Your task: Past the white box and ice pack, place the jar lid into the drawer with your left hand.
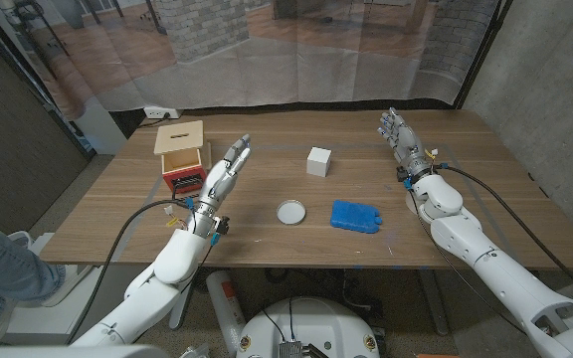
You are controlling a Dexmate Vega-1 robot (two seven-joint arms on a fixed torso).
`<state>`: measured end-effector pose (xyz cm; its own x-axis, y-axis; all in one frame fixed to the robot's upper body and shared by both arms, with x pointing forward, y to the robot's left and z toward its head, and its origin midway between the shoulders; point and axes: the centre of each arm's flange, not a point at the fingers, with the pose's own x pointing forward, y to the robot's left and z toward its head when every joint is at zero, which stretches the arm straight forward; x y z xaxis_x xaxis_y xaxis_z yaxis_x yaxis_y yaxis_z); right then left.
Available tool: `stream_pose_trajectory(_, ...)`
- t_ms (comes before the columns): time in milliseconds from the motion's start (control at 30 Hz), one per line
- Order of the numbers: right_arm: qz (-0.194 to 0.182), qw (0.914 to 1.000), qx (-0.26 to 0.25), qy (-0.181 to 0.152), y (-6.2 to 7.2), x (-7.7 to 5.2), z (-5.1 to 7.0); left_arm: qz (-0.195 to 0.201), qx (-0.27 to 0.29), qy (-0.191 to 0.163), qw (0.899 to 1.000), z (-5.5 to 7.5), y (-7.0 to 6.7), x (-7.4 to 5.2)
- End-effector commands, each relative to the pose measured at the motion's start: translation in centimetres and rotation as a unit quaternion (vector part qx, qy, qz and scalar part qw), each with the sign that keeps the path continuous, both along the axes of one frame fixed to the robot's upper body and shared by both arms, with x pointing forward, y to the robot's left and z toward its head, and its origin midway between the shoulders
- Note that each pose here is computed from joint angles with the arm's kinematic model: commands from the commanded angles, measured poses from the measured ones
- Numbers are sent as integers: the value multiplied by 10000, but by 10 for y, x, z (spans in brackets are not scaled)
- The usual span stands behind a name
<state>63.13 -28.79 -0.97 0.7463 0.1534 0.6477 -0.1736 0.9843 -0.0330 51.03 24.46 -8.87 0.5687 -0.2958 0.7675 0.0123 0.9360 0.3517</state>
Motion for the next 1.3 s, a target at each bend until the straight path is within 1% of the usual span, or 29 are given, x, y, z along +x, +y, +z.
stream_pose_trajectory(33, 8, 10000, 51, -38, 0, 1, 2, 196, 163, -145, 9996, -5, -6, -6)
stream_pose_trajectory(300, 39, 9999, 89, -52, 0, 3, 3, 280, 353, -269, 9986, -7, -13, -12)
stream_pose_trajectory(733, 53, 9999, 53, -68, 4, 3, 4, 676, 662, -472, 9944, -12, -18, -24)
stream_pose_trajectory(967, 50, 9999, 38, -81, 4, 3, 4, 906, 793, -591, 9910, -11, -20, -29)
stream_pose_trajectory(1167, 58, 9999, 61, -71, 4, 3, 3, 1191, 972, -719, 9855, -9, -23, -34)
stream_pose_trajectory(1300, 55, 10000, 45, -62, 4, 2, 2, 1440, 1120, -843, 9796, -9, -26, -37)
